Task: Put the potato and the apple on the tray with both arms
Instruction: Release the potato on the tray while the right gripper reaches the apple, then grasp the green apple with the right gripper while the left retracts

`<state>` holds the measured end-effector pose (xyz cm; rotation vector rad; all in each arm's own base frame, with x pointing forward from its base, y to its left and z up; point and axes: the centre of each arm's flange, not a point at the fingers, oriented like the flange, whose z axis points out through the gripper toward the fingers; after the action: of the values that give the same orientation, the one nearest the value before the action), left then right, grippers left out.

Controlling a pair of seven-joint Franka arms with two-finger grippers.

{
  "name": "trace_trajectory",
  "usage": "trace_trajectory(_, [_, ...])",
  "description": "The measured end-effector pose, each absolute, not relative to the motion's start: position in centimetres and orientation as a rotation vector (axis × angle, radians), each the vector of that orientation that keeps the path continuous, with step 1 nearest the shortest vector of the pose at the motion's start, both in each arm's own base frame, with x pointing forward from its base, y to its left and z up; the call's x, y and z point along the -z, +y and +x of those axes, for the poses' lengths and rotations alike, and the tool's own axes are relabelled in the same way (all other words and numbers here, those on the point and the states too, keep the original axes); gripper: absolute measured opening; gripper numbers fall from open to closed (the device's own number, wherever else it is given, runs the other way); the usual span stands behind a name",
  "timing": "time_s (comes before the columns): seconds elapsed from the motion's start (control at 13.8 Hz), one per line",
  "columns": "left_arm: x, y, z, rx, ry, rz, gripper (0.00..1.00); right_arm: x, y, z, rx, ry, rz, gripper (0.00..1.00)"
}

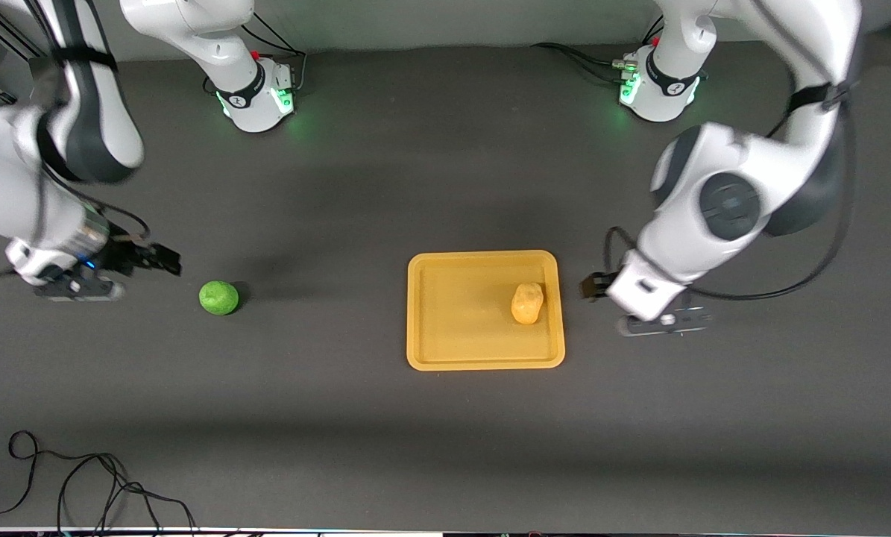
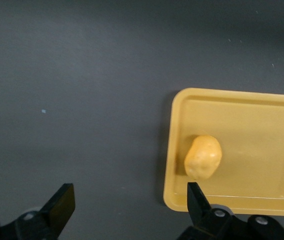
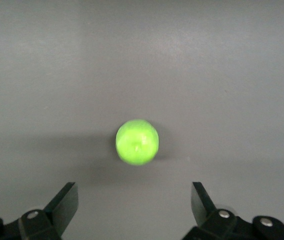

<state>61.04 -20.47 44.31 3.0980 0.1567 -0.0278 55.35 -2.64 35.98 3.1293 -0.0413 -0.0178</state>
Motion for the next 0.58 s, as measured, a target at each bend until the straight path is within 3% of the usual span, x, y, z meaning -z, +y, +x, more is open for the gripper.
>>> trace_trajectory(0.36, [-45.0, -9.3, 63.0, 0.012, 0.194, 3.104, 1.00, -26.1, -2.6, 55.0, 0.033, -0.034, 3.107, 1.00])
trace_trajectory(0.58, [-48.3, -4.9, 60.4, -0.049, 0.187, 3.125, 1.00, -22.5, -2.6, 55.0, 0.051, -0.030, 3.097, 1.00])
